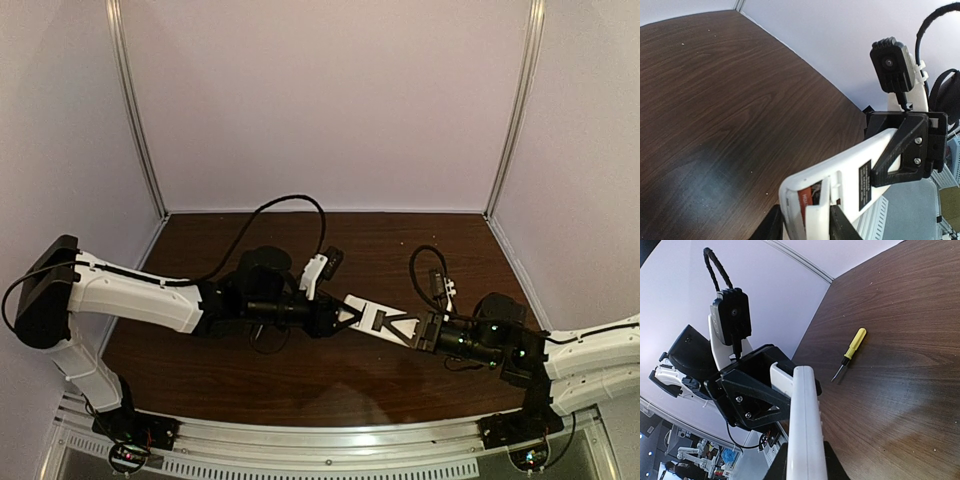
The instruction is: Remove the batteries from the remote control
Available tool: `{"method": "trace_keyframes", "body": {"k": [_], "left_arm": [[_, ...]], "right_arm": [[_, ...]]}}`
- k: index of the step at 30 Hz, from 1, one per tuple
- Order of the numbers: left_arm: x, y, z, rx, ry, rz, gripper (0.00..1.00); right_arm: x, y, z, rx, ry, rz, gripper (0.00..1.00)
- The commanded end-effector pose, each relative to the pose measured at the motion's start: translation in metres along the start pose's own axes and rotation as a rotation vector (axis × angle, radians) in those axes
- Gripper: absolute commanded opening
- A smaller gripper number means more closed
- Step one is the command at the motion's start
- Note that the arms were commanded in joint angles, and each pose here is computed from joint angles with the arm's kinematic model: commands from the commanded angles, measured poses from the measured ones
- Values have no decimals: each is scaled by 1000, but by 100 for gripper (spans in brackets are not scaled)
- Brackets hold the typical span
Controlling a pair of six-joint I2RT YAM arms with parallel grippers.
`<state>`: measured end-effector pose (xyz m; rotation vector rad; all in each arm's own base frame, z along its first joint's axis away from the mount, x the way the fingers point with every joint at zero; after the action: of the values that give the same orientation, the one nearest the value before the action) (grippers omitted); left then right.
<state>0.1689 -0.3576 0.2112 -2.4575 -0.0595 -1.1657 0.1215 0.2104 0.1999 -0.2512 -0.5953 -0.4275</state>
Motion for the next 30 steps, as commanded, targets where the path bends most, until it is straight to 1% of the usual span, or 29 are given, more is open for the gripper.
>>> {"method": "trace_keyframes", "body": {"k": [1, 4, 6, 12, 18, 23, 27, 30], "left_arm": [[-3, 3, 0, 7, 18, 15, 33], [-1, -3, -3, -6, 7, 4, 33], [-2, -6, -3, 1, 4, 1, 31], [-3, -9, 0, 44, 0, 2, 25], [-3, -13, -1, 51, 0, -3, 21], [-4, -21, -1, 63, -4, -13, 14], [-7, -27, 2, 93, -8, -19, 5], [-9, -32, 3, 108, -11, -23, 1]], "right_arm": [[10, -3, 18, 83, 4, -57, 0], [9, -3, 10, 18, 5, -73, 0], [9, -2, 8, -4, 7, -79, 0], [7, -1, 4, -27, 7, -79, 0], [6, 0, -1, -65, 4, -85, 0], [4, 0, -6, -101, 2, -89, 0], [3, 0, -10, -120, 0, -94, 0], [3, -1, -12, -133, -5, -101, 0]]}}
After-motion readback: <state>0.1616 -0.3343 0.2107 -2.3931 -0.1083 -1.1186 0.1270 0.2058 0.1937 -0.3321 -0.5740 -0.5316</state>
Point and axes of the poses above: each gripper's point midway between its finger pads, its own y axis out along the fingers, its own z axis along the line the jaws close on, x = y × z, the point moved 10 cm from there along -y, back along the fingers, and after that the axes turned 3 degrees about -y, right-handed, at the moved point
